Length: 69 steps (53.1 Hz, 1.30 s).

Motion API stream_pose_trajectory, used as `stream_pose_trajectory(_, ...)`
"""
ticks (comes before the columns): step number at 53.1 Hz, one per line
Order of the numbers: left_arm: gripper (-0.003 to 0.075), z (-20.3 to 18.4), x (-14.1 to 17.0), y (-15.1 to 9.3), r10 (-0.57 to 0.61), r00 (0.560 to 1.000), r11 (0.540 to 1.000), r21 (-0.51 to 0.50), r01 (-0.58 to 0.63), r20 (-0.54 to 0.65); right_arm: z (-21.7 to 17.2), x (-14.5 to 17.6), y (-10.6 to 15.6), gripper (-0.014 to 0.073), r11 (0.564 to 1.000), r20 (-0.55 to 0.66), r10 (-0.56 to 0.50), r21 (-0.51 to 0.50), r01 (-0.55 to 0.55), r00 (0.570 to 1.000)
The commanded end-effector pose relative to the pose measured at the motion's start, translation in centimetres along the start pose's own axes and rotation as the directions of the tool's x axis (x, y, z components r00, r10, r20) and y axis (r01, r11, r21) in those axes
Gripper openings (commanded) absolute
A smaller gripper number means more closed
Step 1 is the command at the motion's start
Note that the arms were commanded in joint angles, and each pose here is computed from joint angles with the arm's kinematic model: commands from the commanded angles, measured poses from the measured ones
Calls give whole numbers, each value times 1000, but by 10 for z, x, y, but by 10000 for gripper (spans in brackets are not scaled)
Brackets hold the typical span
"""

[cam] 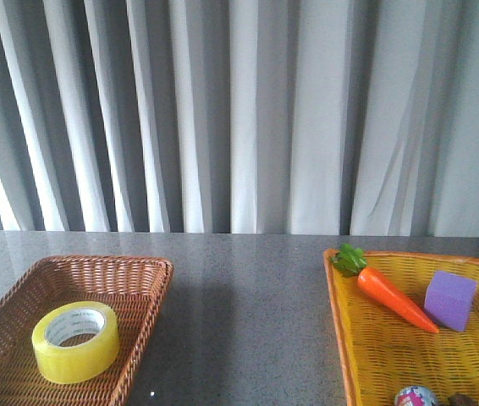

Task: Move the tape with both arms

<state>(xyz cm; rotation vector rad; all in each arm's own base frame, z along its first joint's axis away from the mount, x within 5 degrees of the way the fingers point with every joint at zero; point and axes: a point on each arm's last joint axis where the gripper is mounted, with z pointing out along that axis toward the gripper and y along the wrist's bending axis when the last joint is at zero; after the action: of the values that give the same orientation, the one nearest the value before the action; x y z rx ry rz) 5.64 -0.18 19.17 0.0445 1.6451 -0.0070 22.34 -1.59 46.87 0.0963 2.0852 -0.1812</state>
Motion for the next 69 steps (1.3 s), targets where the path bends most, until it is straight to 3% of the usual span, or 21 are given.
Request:
stream_pose_trajectory(1,-7,-3,-16,0,19,992,1000,-7,-18,123,-13,-11,-3,-8,1000,102,1,7,-2,995)
stream_pose_trajectory(46,-7,-3,-16,0,8,993,1000,-5,-8,121,-13,-12,-3,-8,1000,103,1,7,-2,995)
stream_pose_trajectory(55,-7,-3,-16,0,8,993,1000,-5,-8,121,-27,-11,3,-8,992,124,89,-97,-77,988)
stream_pose_trajectory(62,-6,-3,-16,0,8,993,1000,-5,-8,121,-55,3,3,-8,986,224,109,-149,-77,968)
stream_pose_trajectory(69,-6,-3,-16,0,8,993,1000,-5,-8,121,-75,51,0,-8,985,309,122,-157,-76,943)
